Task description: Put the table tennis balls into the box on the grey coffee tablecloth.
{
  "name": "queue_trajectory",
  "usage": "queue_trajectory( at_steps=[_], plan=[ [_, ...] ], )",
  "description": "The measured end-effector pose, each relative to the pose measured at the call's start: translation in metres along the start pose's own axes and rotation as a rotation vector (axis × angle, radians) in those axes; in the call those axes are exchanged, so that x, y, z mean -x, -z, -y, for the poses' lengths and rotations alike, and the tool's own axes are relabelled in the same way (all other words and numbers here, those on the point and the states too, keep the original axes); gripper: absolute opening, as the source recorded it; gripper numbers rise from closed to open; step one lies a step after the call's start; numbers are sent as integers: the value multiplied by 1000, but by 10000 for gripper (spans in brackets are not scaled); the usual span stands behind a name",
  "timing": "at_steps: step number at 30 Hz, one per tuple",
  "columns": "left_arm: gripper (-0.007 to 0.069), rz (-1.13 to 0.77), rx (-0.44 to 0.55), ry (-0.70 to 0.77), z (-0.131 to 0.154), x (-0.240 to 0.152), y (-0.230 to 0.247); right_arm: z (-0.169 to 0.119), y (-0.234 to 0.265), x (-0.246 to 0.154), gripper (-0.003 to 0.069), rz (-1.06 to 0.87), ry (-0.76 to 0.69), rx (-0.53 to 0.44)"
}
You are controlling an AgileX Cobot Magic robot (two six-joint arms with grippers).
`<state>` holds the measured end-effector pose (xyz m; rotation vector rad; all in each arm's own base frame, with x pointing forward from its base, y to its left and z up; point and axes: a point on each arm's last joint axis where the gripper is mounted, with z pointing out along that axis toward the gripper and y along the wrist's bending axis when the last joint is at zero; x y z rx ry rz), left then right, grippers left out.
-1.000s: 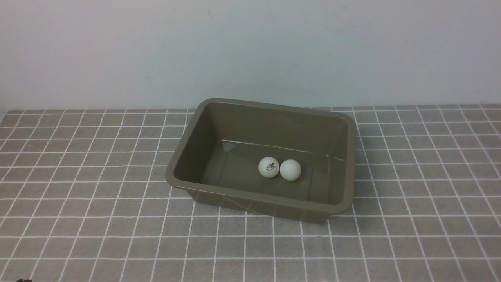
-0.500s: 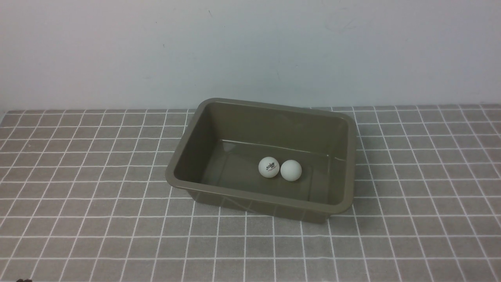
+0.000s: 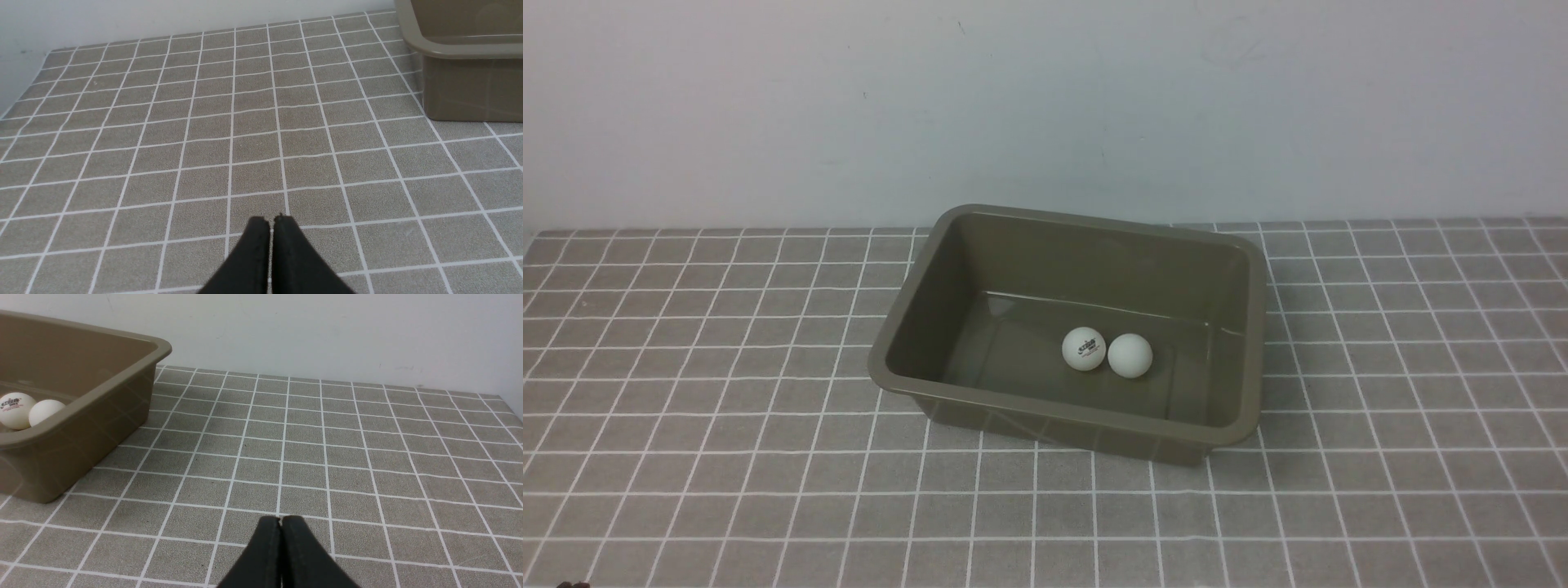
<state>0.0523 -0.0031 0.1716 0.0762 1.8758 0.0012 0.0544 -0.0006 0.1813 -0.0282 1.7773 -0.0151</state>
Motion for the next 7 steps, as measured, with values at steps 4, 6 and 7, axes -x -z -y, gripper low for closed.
queue_trajectory(
  at_steps=[4, 6, 7],
  plan=[
    [-5, 0, 0, 0, 0, 0, 0, 0, 0, 0, -13, 0, -2, 0],
    [-5, 0, 0, 0, 0, 0, 0, 0, 0, 0, -13, 0, -2, 0],
    [-5, 0, 0, 0, 0, 0, 0, 0, 0, 0, -13, 0, -2, 0]
  ],
)
